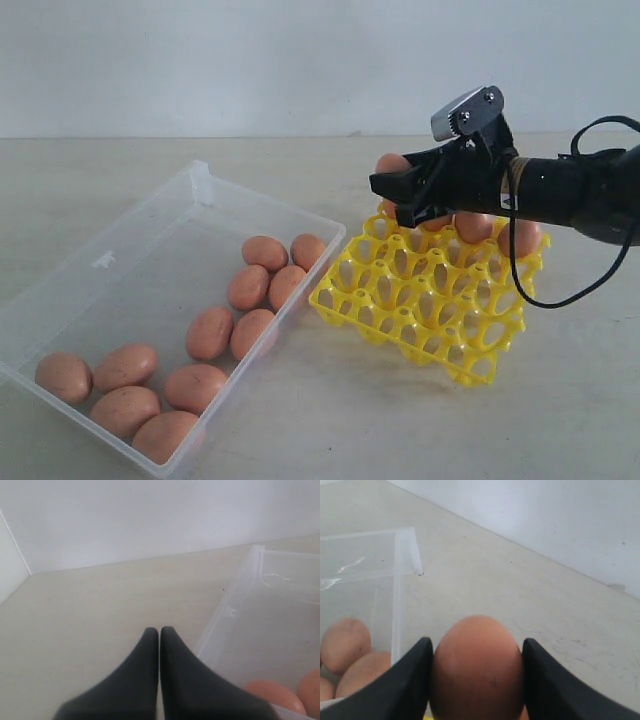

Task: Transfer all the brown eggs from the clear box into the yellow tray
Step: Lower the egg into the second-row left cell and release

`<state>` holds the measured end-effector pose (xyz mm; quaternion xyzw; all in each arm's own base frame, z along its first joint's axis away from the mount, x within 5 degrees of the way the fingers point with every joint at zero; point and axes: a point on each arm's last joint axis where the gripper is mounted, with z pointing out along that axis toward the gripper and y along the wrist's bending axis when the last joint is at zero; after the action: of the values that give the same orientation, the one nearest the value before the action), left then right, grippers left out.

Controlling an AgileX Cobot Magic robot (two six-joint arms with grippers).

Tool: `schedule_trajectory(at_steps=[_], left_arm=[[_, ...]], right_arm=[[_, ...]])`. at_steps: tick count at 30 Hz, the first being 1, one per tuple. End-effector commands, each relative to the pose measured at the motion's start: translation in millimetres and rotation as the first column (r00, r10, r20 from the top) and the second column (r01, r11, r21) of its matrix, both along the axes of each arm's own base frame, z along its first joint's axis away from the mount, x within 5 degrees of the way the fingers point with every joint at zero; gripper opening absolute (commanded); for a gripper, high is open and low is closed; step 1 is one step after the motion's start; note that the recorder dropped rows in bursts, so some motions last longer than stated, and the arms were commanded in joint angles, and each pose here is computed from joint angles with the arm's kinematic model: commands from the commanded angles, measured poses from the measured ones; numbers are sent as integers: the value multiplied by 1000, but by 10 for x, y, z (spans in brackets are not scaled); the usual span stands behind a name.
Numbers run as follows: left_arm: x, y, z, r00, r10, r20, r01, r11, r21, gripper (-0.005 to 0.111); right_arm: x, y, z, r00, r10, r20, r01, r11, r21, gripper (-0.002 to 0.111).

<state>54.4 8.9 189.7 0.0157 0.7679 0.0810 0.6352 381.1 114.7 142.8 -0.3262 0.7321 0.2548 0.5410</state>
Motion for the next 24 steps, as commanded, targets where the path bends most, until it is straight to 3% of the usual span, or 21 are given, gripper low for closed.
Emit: schedule_trajectory(at_steps=[1, 7, 16, 24], left_arm=[[2, -4, -6, 1000, -4, 3, 4, 1000, -8, 1], [2, -4, -6, 1000, -4, 3, 4, 1000, -8, 1], [2, -4, -6, 1000, -4, 3, 4, 1000, -8, 1], [2, -4, -6, 1000, -4, 3, 4, 1000, -8, 1]], right_arm=[[-25, 20, 9, 1000, 23, -21, -22, 999, 29, 0], [-47, 40, -74, 989, 99, -111, -107, 992, -66, 0], [256, 173, 90, 949, 210, -233, -208, 978, 34, 0], [287, 125, -225, 957, 206, -204, -235, 963, -131, 0]])
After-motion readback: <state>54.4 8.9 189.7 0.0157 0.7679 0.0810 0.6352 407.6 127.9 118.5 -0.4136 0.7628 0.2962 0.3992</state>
